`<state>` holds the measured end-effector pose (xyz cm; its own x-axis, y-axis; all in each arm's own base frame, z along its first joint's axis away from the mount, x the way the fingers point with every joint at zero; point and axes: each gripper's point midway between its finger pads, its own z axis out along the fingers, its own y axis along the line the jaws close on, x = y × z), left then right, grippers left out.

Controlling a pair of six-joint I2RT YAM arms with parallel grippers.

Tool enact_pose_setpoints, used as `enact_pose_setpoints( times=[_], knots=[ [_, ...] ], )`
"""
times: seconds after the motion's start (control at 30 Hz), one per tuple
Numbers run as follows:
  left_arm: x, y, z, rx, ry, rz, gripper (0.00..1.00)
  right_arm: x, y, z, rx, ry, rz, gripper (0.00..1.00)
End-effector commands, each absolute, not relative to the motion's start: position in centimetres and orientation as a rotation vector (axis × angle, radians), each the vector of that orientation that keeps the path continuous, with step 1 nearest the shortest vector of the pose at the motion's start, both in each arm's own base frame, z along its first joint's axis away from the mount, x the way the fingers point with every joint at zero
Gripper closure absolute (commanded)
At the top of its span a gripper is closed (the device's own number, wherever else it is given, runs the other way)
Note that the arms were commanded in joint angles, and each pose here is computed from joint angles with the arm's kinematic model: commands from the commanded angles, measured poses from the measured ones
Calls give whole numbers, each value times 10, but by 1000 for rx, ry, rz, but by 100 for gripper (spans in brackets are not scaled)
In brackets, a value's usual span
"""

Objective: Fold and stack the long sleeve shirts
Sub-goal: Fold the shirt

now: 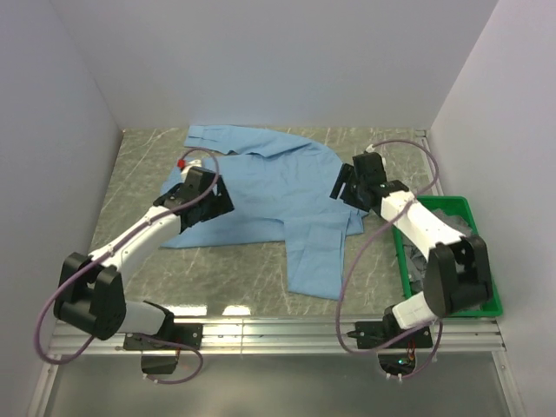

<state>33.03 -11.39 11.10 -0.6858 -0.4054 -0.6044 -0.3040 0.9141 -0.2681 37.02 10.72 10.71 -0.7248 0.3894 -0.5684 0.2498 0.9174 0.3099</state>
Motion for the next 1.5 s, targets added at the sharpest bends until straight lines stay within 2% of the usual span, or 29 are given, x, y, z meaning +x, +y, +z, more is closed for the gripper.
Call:
enact_pose_setpoints(
  times=[0.0, 0.17, 0.23, 0.53, 0.67, 0.87, 1.0, 1.33, 1.4, 1.43, 1.47],
  knots=[
    [338, -169, 165, -115, 2249, -341, 6, 347, 99, 124, 431, 2373, 232, 20],
    [327, -254, 182, 223, 2203, -556, 7, 325, 89, 151, 449, 2272, 264, 16],
    [312, -317, 188, 444, 2175, -660, 8, 315, 78, 173, 493, 2177, 261, 15],
    [318, -405, 151, 605, 2259, -853, 21, 292, 51, 212, 609, 1931, 269, 15],
    [320, -422, 111, 675, 2343, -848, 26, 285, 46, 211, 634, 1901, 277, 15],
    [310, -435, 85, 753, 2399, -903, 34, 280, 46, 205, 635, 1912, 277, 15],
    [296, -441, 76, 801, 2423, -921, 35, 281, 47, 199, 632, 1930, 276, 15],
    [298, -438, 48, 802, 2476, -861, 39, 284, 61, 185, 576, 1999, 317, 17],
    [295, -438, 48, 814, 2475, -879, 48, 285, 65, 183, 546, 2009, 331, 18],
    [297, -439, 53, 817, 2458, -890, 62, 285, 67, 182, 536, 2014, 338, 18],
    [296, -440, 55, 820, 2450, -896, 71, 286, 68, 180, 530, 2023, 340, 19]
  ],
)
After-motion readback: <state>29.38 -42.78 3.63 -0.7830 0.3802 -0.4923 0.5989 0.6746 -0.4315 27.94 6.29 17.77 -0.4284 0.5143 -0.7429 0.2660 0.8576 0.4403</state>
